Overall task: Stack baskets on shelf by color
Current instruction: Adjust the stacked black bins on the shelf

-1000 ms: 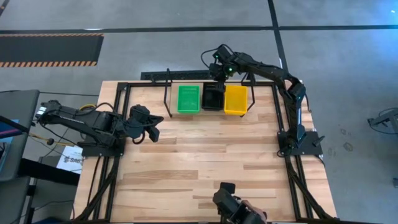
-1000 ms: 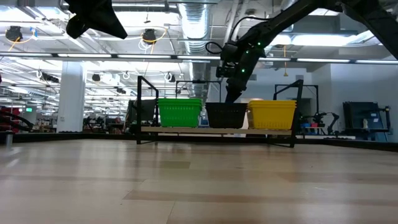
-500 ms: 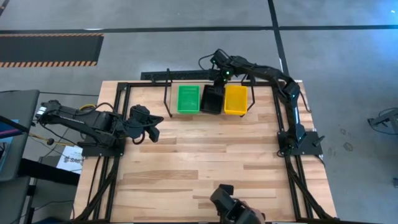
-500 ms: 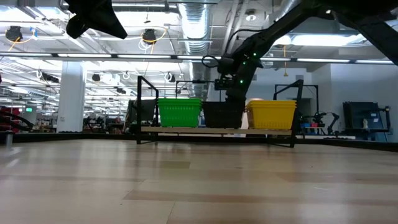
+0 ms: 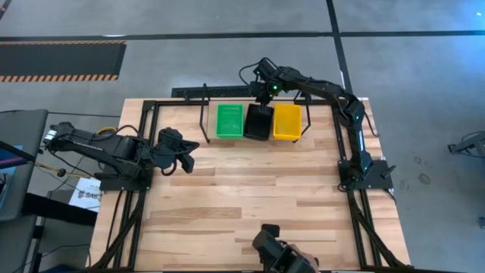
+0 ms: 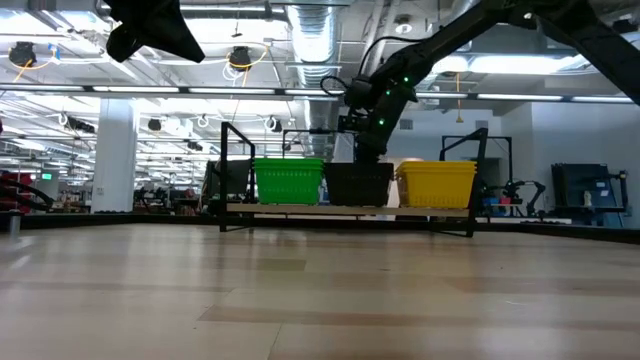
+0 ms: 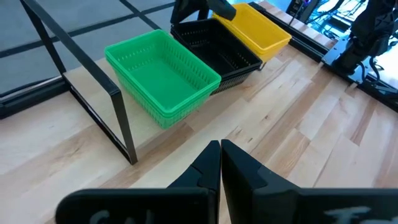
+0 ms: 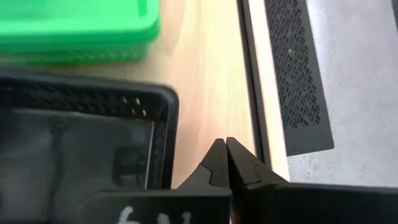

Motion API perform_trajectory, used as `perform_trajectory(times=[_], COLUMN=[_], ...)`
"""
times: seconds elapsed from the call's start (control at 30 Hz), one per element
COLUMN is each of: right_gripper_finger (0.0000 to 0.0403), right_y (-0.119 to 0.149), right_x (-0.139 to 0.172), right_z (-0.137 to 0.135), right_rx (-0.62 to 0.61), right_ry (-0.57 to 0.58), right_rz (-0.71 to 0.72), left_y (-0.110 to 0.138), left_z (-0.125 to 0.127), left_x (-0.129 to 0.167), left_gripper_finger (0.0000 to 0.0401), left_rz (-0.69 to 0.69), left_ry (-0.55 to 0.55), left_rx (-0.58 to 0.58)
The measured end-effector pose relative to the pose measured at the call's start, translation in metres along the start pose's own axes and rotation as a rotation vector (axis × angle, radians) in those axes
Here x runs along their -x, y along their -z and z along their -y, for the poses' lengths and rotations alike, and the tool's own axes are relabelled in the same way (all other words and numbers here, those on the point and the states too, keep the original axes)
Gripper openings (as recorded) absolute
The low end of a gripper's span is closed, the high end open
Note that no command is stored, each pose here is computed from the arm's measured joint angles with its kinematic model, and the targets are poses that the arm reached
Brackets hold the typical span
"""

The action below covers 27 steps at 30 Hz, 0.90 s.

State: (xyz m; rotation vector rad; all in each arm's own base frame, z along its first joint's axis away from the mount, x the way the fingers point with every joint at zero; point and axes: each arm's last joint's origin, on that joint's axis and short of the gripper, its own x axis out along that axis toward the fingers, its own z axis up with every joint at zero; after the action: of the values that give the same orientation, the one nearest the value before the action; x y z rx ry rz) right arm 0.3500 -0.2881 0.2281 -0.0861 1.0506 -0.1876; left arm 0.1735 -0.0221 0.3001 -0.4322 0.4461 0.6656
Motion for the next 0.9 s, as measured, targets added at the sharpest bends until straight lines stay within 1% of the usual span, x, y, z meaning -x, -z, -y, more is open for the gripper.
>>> perform_trajectory(times=[0.1, 0.17, 0.2, 0.27, 0.37, 0.4, 0.5, 0.63, 0.7, 0.77, 0.83, 0.9], right_gripper_finger=[0.0000, 0.0000, 0.0000, 0.0000, 0.0000, 0.0000, 0.0000, 0.0000, 0.0000, 0.0000, 0.0000, 0.0000], right_y=[-0.005, -0.012, -0.015, -0.019, -0.022, -0.024, -0.030, -0.038, -0.037, -0.037, -0.034, -0.029], right_x=[0.010, 0.022, 0.029, 0.043, 0.056, 0.057, 0.056, 0.046, 0.040, 0.040, 0.039, 0.038], right_z=[-0.001, -0.004, -0.007, -0.019, -0.045, -0.054, -0.075, -0.096, -0.102, -0.102, -0.096, -0.088], right_rx=[0.003, 0.000, -0.016, -0.037, -0.042, -0.028, 0.021, 0.079, 0.095, 0.115, 0.123, 0.105], right_ry=[-0.005, -0.010, -0.033, -0.116, -0.277, -0.310, -0.351, -0.357, -0.351, -0.300, -0.239, -0.218], right_rz=[-0.002, 0.005, 0.003, 0.012, -0.010, -0.023, -0.051, -0.019, -0.034, -0.054, -0.083, -0.105], left_y=[0.000, 0.000, 0.000, 0.000, 0.000, 0.000, 0.000, 0.000, 0.000, 0.000, 0.001, 0.001], left_z=[0.000, 0.000, 0.000, 0.000, 0.000, 0.000, 0.000, 0.000, 0.000, 0.000, 0.001, 0.001], left_x=[0.000, 0.000, 0.000, 0.000, 0.000, 0.000, 0.000, 0.000, 0.000, 0.000, 0.000, 0.000], left_gripper_finger=[0.0000, 0.0000, 0.0000, 0.0000, 0.0000, 0.0000, 0.0000, 0.0000, 0.0000, 0.0000, 0.0000, 0.0000], left_rz=[0.001, 0.003, 0.003, 0.005, 0.005, 0.005, 0.005, 0.002, -0.002, -0.014, -0.024, -0.027], left_ry=[-0.001, -0.003, -0.003, -0.005, -0.005, -0.005, -0.005, -0.002, 0.002, 0.013, 0.023, 0.026], left_rx=[0.000, 0.000, 0.000, 0.001, 0.000, -0.001, -0.009, -0.014, -0.016, -0.017, -0.017, -0.017])
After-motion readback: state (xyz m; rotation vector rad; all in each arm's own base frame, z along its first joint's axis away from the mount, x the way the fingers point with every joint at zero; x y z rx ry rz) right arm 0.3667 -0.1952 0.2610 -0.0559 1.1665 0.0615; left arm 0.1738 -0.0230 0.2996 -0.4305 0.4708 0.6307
